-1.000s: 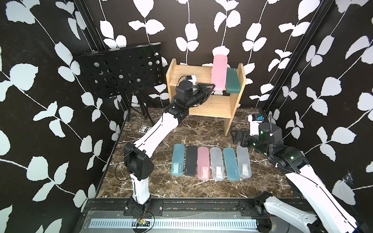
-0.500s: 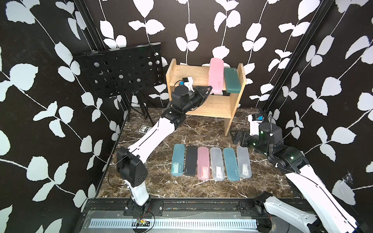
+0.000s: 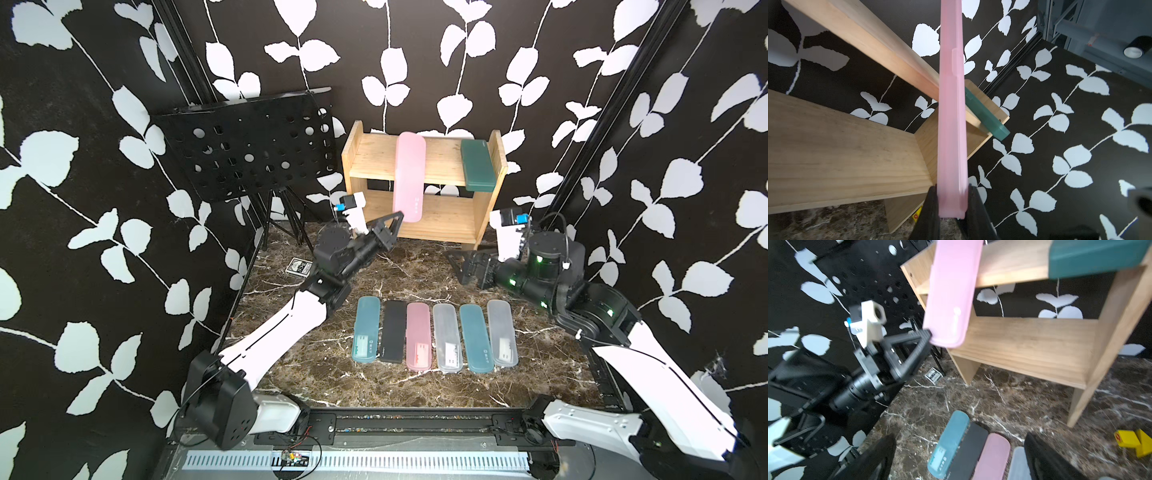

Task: Remove the pencil cases from the shelf
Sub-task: Pick up the pencil case from the shelf.

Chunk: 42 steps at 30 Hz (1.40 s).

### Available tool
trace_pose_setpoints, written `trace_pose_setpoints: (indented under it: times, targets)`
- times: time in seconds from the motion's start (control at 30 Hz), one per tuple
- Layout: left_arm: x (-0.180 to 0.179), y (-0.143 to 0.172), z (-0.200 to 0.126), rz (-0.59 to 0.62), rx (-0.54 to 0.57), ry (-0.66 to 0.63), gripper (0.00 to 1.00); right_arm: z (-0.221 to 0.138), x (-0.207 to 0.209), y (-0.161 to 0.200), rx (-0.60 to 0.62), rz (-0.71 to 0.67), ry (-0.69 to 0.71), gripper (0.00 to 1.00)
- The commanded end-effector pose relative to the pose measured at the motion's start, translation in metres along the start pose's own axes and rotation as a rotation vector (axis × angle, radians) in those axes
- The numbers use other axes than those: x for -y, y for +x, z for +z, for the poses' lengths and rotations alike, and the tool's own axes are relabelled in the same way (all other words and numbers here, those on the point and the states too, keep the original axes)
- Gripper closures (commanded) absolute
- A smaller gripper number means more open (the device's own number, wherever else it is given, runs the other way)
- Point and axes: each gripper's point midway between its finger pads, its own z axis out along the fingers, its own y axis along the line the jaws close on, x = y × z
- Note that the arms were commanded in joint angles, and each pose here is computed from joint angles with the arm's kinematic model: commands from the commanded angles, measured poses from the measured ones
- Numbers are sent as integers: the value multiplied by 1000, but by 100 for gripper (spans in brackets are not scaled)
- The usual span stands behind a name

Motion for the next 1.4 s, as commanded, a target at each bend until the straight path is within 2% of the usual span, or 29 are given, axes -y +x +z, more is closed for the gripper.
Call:
trace_pose_setpoints:
  times: [0.0, 0.17, 0.37, 0.6, 0.67, 0.93, 1.37]
  targets:
    - [9, -15, -24, 149, 92, 26, 100, 19, -27, -23, 54, -10, -63, 1]
    - [6, -8, -40, 179, 100, 19, 100, 60, -56, -35, 70, -3, -126, 1]
    - [5, -9, -43, 186, 104, 17, 100, 101, -73, -41, 66, 12, -152, 1]
    - [3, -10, -44, 175, 112, 13, 100, 120, -68, -49, 80, 7, -114, 1]
    - [2, -11, -45, 170, 115, 11, 100, 135, -61, -43, 61, 18, -103, 1]
    - [0, -15, -48, 167, 121, 7, 100, 157, -41, -53, 19, 95, -191, 1]
    - [-6, -15, -45, 161, 116, 3, 100, 184, -62, -47, -39, 115, -321, 1]
